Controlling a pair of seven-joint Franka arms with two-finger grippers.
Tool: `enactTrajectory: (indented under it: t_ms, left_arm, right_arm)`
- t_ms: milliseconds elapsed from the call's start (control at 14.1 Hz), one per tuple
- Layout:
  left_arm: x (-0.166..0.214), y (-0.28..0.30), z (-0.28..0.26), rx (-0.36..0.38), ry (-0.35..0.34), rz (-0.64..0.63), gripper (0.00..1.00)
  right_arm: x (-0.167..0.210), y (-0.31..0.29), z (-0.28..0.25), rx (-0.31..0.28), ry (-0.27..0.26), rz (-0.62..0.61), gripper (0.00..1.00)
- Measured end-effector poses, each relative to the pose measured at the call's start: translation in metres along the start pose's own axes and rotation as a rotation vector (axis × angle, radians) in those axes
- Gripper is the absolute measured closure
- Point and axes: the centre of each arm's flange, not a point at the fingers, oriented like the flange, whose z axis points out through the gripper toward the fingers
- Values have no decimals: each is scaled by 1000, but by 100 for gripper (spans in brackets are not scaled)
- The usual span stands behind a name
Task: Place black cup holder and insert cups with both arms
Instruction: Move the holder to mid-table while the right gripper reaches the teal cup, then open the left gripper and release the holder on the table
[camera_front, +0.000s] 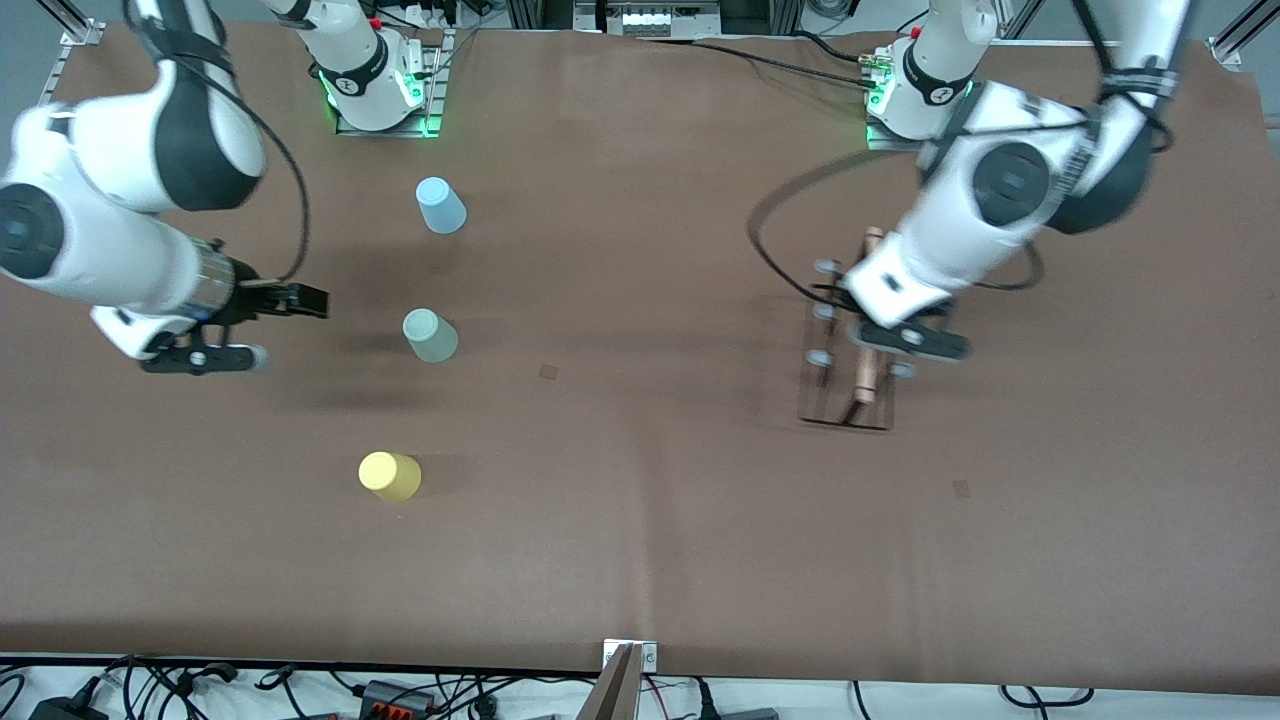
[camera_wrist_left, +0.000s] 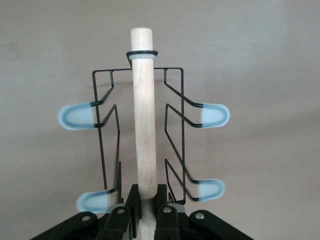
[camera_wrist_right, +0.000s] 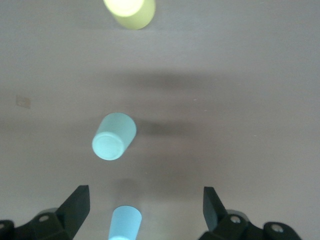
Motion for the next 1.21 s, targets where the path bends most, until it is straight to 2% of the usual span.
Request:
enactTrajectory:
  t_ms: [284,638,922,1205]
  left_arm:
    - [-9,102,0,-68,-10,-56,84]
    - [-16,198,37,-117,-83,-101,84]
    - [-7,227,70,-92,-86,-80,84]
    - [2,246,97,-133,-92,-136,84]
  right_arm:
    - [12,-32,33,-25,-11,-39,0]
    - [32,-46,95,-32,-27,-17,0]
    - [26,-58,132,-25,-44,-9,0]
    - [22,-59,136,9,-44,11,0]
